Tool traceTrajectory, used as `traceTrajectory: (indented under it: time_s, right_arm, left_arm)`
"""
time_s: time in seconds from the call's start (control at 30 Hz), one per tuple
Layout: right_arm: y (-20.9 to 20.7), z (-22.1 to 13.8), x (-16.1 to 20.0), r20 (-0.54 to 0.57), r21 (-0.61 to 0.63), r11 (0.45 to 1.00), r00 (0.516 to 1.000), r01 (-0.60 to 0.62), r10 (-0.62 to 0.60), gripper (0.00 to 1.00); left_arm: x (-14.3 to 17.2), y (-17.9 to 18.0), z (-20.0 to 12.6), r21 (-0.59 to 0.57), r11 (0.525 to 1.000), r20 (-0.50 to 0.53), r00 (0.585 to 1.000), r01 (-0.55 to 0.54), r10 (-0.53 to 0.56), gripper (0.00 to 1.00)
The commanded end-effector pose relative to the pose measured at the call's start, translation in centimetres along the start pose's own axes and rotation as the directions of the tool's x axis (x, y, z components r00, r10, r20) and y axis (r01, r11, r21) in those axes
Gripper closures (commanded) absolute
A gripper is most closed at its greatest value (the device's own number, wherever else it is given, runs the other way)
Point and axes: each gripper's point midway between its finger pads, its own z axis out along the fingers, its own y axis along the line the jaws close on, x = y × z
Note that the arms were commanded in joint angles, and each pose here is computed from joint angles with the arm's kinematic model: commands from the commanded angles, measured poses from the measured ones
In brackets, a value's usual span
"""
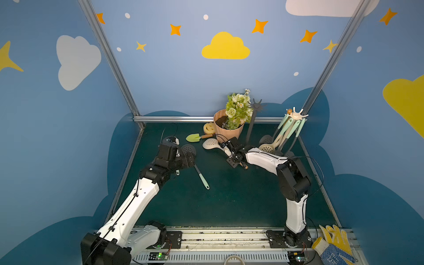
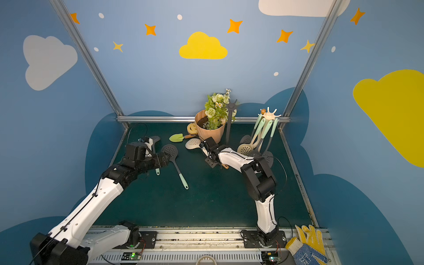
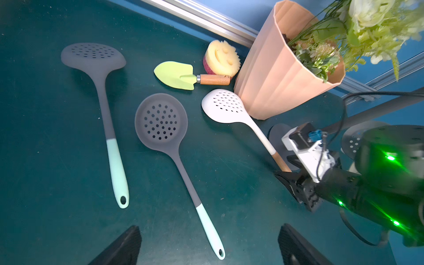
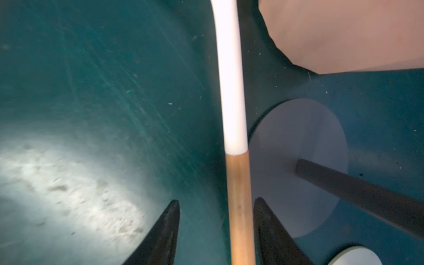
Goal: Hang the skimmer on the kitchen utensil rack
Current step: Pick up the skimmer from the center of the board.
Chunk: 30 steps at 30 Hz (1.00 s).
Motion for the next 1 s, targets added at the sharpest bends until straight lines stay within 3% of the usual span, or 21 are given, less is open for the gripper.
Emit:
traceTrajectory:
  time_s: [0.0, 0.23, 0.67, 0.97]
  right_arm:
    - [-0.7, 0.8, -0.7, -0.006, 0.014, 1.0, 1.0, 0.011, -0.011, 0.49]
    - [-1.5, 1.8, -0.6, -0.014, 0.0, 1.0, 1.0, -0.009, 0.009, 0.53]
    - [1.5, 0.8, -0.3, 0.02, -0.18, 0.983, 1.0, 0.021, -0.018, 0.78]
    - [3.8, 0.1, 0.5, 0.016, -0.279, 0.96, 1.0, 0.016, -0.012, 0.75]
  left_arm:
    - [-0.6, -0.3, -0.4, 0.017, 1.0, 0.022, 1.0, -0.011, 0.011, 0.05]
    - [-0.7, -0.5, -1.0, 0.026, 1.0, 0.029, 1.0, -0.011, 0.01, 0.06]
    - [-0.8, -1.8, -2.2, 0.107, 0.994, 0.044, 0.999, -0.013, 0.008, 0.08]
    - [-0.2, -2.4, -2.9, 0.161, 0.987, 0.048, 0.999, -0.021, 0.013, 0.1]
